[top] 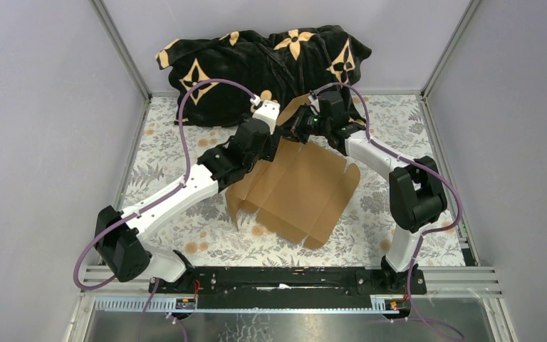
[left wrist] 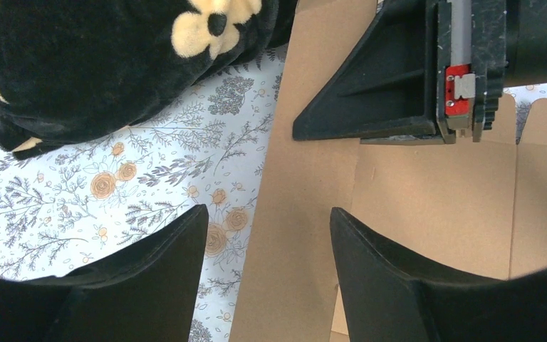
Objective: Fold the paper box
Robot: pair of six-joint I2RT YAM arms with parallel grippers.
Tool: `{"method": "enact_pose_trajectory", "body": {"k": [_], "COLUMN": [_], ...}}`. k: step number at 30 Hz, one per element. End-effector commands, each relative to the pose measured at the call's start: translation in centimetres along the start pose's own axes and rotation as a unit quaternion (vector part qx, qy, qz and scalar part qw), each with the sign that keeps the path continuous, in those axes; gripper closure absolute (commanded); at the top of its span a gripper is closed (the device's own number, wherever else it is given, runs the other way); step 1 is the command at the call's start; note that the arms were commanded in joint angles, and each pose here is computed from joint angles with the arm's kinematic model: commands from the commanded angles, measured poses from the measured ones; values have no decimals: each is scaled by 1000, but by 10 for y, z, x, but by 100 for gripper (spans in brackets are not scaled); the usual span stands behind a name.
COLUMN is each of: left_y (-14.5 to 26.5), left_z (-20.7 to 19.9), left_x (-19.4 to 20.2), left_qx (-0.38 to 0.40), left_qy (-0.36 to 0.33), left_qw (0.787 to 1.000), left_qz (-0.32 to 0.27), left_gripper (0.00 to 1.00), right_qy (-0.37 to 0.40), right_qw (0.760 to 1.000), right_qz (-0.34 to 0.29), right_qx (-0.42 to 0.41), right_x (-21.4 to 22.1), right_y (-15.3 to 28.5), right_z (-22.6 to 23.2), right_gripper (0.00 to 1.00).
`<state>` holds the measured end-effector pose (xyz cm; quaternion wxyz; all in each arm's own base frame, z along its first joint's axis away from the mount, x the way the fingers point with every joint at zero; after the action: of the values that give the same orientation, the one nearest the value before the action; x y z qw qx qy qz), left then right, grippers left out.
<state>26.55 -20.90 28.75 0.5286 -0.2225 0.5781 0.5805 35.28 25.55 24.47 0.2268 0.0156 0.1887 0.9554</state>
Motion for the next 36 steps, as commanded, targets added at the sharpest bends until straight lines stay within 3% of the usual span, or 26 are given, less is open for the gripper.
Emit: {"method": "enact_pose_trajectory", "body": {"k": [1,6,10,19,22,25,29,31,32,36], "left_y": [8,14,25,30,30,32,34,35,35,33], "left_z": [-1,3,8,7,7,7,5,2,1,-7], "left_x": [-6,6,7,-8,-8,-11,-13,-12,-12,-8], "left_qx": [2,-36,-32,9,12,17,15,14,16,12], "left_qy": [0,-1,14,11,3,-5,-21,-27,-28,-49], "left_qw": [1000,999,999,999,999,999,998,999,999,998], "left_qz": [-16,-15,-34,-40,-43,-50,-48,-44,-43,-33], "left_gripper": [31,34,2,1,9,25,66,81,86,86], "right_qy": [22,17,16,8,5,0,-7,-10,-11,-15], "right_qw": [1000,1000,1000,1000,1000,1000,1000,1000,1000,1000], "right_qz": [-8,-11,-9,-10,-10,-10,-8,-6,-6,-4], "right_qx": [-18,-15,-14,-15,-13,-9,-13,-14,-14,-18], "right_x": [1,1,1,2,3,3,2,3,3,3], "right_y": [-3,-3,-3,-4,-4,-5,-7,-9,-9,-10], "right_z": [7,8,6,3,2,-2,-4,-5,-6,-7], "right_gripper": [95,95,96,96,95,96,96,96,96,96]}}
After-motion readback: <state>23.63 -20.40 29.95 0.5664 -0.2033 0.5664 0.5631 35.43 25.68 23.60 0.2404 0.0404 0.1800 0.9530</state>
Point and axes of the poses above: each gripper's point midway between its finger pads, its own y axis back along the fingers, its own z axis along the line the jaws close on, x = y × z, the point moved 10 cm from there along y, back along the fingers, and after that the axes turned 7 degrees about -y, right-handed, at the moved point
